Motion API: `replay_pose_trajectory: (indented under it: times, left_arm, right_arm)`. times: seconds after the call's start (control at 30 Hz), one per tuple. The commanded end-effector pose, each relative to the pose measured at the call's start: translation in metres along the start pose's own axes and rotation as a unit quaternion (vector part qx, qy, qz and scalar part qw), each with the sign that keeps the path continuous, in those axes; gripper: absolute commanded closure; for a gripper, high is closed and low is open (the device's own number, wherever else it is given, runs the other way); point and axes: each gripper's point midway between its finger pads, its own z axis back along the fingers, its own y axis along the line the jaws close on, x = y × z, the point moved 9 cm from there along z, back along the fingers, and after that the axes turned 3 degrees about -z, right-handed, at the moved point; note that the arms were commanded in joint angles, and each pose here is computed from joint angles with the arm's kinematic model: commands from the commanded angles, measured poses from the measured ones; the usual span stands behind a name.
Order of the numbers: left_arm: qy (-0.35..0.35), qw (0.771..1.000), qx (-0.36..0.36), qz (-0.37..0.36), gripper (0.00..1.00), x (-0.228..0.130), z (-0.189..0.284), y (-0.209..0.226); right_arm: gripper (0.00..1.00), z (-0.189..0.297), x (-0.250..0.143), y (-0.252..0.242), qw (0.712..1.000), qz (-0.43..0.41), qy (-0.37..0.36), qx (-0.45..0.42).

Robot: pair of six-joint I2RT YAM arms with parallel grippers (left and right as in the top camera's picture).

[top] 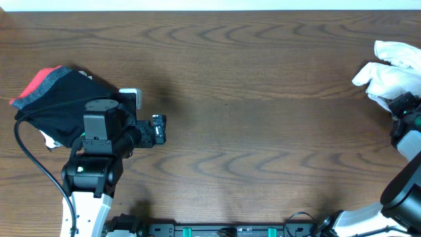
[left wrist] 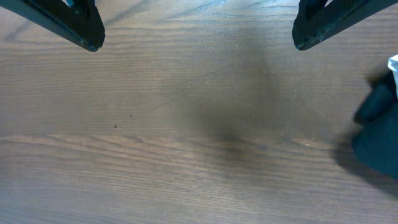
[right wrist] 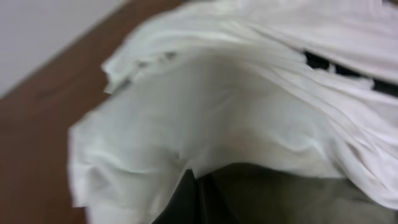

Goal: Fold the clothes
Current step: 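Reach the right gripper to the crumpled white t-shirt and grasp it, then drag the white t-shirt with the right gripper toward table center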

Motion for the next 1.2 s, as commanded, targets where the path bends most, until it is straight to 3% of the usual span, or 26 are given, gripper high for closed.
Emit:
replay_pose_trajectory:
  times: [0.0,0.2,0.37,0.53,0.73,0.97,1.17]
  left_arm:
    - [-0.012,1.000,-0.003,0.003,0.02,0.007,0.004,-0.001]
    - [-0.012,1.000,-0.003,0.003,0.02,0.007,0.004,-0.001]
    - [-0.011,1.000,-0.003,0.003,0.02,0.007,0.004,-0.001]
    - [-0.012,1.000,-0.003,0.003,0.02,0.007,0.004,-0.001]
    - [-0.012,1.000,-0.003,0.003,0.02,0.007,0.004,-0.001]
    - [-0.012,1.000,-0.003,0.003,0.02,0.007,0.004,-0.001]
    - [-0.012,1.000,-0.003,0.003,0.02,0.007,0.004,-0.001]
  right_arm:
    - [0.99,0.026,0.026,0.040,0.996,0.027,-0.033,0.080]
    - [0.99,0.042,0.025,0.056,0.995,0.041,-0.018,0.091]
    - [0.95,0.035,0.008,0.042,0.999,0.034,0.024,0.036]
    - [0.99,0.023,-0.004,0.034,0.998,0.032,0.043,0.019]
    - [0.99,0.028,0.009,0.055,0.992,0.041,0.016,0.118]
    - [0.99,0.108,0.081,0.126,0.941,0.085,-0.078,0.317]
    - [0.99,0.216,0.100,0.202,0.838,0.169,-0.092,0.510]
